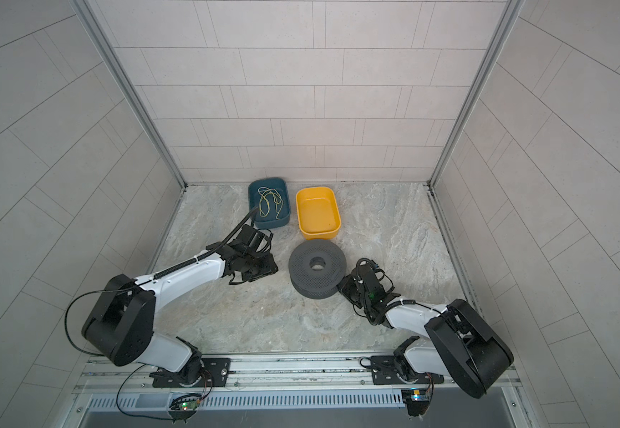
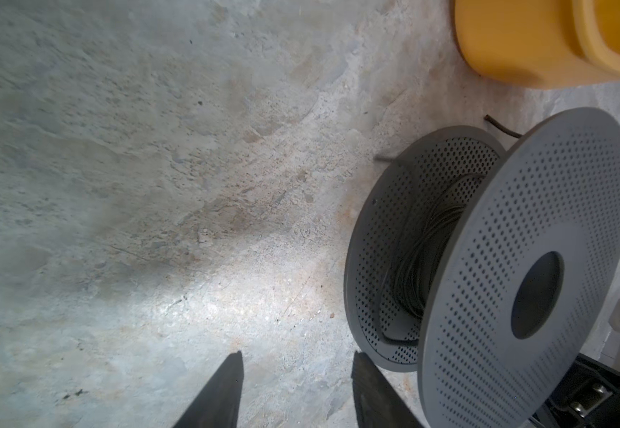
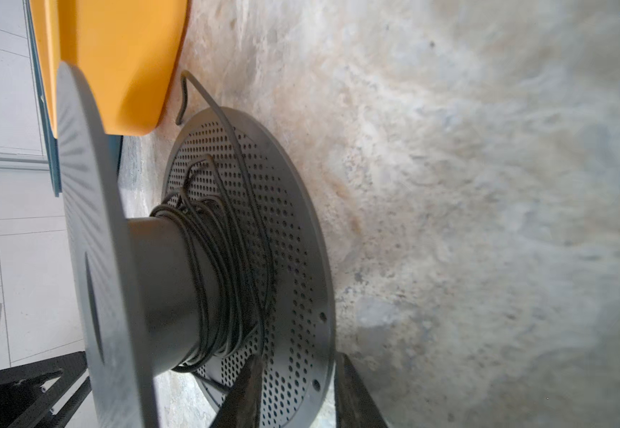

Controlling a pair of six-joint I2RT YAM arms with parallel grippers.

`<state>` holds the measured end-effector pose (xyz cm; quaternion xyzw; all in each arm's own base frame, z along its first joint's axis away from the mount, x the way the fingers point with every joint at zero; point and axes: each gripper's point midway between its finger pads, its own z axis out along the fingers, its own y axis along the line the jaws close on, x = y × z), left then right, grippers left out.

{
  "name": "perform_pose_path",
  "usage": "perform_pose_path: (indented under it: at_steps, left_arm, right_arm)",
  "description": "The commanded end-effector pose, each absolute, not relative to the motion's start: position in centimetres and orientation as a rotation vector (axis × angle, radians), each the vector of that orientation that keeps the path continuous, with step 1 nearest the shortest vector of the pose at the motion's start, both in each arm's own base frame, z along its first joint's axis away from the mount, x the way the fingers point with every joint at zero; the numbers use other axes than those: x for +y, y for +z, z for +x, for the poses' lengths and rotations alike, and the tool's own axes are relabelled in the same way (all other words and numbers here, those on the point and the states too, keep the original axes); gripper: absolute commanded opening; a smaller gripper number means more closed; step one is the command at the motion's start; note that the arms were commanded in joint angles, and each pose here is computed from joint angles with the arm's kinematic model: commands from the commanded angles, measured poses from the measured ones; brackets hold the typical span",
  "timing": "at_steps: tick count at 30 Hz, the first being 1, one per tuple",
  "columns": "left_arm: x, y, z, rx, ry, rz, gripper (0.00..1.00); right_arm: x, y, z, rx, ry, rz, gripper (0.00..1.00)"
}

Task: Wrap the cables
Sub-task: 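Open both grippers and lift them away from the spool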

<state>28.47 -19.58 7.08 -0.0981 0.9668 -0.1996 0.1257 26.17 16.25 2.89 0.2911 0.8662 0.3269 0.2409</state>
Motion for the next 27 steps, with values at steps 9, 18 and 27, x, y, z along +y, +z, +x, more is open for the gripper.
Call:
perform_pose_path:
  at_steps: [9,18,27]
  left_arm:
    - [-19.1,7.2,28.7,2.816,-0.584,-0.276,0.54]
    - [-18.4,10.4,29.8,2.767,-0.573,-0.159,0.65]
    - [-16.3,14.4,32.6,2.66,-0.515,-0.098,1.0]
  right_arm:
    - [14.8,3.4,25.6,2.362,0.82,0.796,0.38]
    - [12.8,7.5,25.2,2.273,0.747,0.707,0.61]
    - [7.5,13.3,25.4,2.192,0.434,0.453,0.89]
